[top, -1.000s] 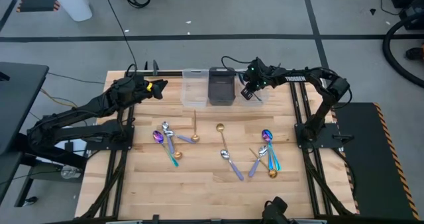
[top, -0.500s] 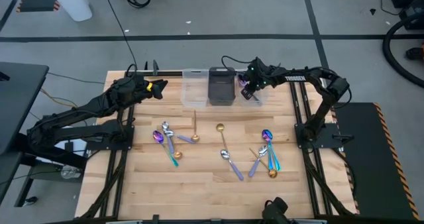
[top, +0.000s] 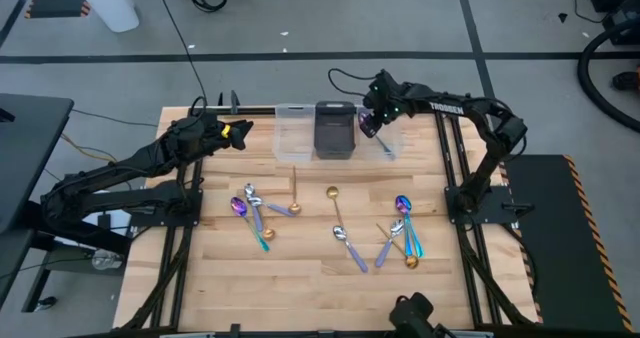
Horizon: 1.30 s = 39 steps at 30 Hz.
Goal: Sort silverware by color (type)
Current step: Put the gold spoon into the black bin
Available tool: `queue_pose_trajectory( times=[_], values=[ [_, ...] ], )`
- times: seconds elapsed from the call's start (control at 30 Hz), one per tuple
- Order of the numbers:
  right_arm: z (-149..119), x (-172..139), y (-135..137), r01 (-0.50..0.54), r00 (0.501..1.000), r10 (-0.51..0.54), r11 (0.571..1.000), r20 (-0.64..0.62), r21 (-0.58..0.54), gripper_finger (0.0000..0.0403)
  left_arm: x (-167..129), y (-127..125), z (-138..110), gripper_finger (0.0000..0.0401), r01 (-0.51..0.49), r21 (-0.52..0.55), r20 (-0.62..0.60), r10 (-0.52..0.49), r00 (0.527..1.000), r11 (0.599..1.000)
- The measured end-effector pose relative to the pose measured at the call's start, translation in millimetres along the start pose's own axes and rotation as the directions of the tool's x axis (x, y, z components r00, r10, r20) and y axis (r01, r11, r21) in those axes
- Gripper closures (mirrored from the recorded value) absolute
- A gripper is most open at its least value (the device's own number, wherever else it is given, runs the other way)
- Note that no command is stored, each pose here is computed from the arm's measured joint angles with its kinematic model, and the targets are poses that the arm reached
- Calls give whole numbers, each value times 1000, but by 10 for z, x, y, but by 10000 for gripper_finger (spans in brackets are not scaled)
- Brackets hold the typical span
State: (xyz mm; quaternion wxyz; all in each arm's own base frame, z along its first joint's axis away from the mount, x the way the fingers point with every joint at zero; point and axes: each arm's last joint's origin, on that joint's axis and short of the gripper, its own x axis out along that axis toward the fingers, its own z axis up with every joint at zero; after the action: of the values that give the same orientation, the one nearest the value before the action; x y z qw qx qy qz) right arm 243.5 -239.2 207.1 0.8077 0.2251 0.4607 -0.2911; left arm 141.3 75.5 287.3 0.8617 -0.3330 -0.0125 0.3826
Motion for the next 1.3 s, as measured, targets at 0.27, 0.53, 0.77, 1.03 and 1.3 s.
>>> queue_pose_trajectory(
  times=[0.27, 0.53, 0.77, 1.03, 1.3],
  values=[
    [179, -208, 149, -63, 998, 64, 996, -19, 64, 238, -1, 1, -24, 220, 24, 7, -46, -24, 999, 1000],
    [230, -328, 388, -64, 995, 75, 983, -59, 171, 238, -3, 19, -74, 220, 45, 15, -128, -42, 991, 999],
    [166, -350, 655, -73, 988, 104, 967, -118, 245, 238, -6, 8, -89, 220, 90, 9, -173, -87, 981, 996],
    [65, -357, 1040, -87, 981, 126, 965, -147, 246, 238, -12, 3, -110, 220, 128, 2, -225, -124, 966, 992],
    [-57, -383, 1414, -61, 986, 96, 969, -139, 238, 238, -17, 3, -130, 220, 152, -4, -266, -147, 953, 988]
  ],
)
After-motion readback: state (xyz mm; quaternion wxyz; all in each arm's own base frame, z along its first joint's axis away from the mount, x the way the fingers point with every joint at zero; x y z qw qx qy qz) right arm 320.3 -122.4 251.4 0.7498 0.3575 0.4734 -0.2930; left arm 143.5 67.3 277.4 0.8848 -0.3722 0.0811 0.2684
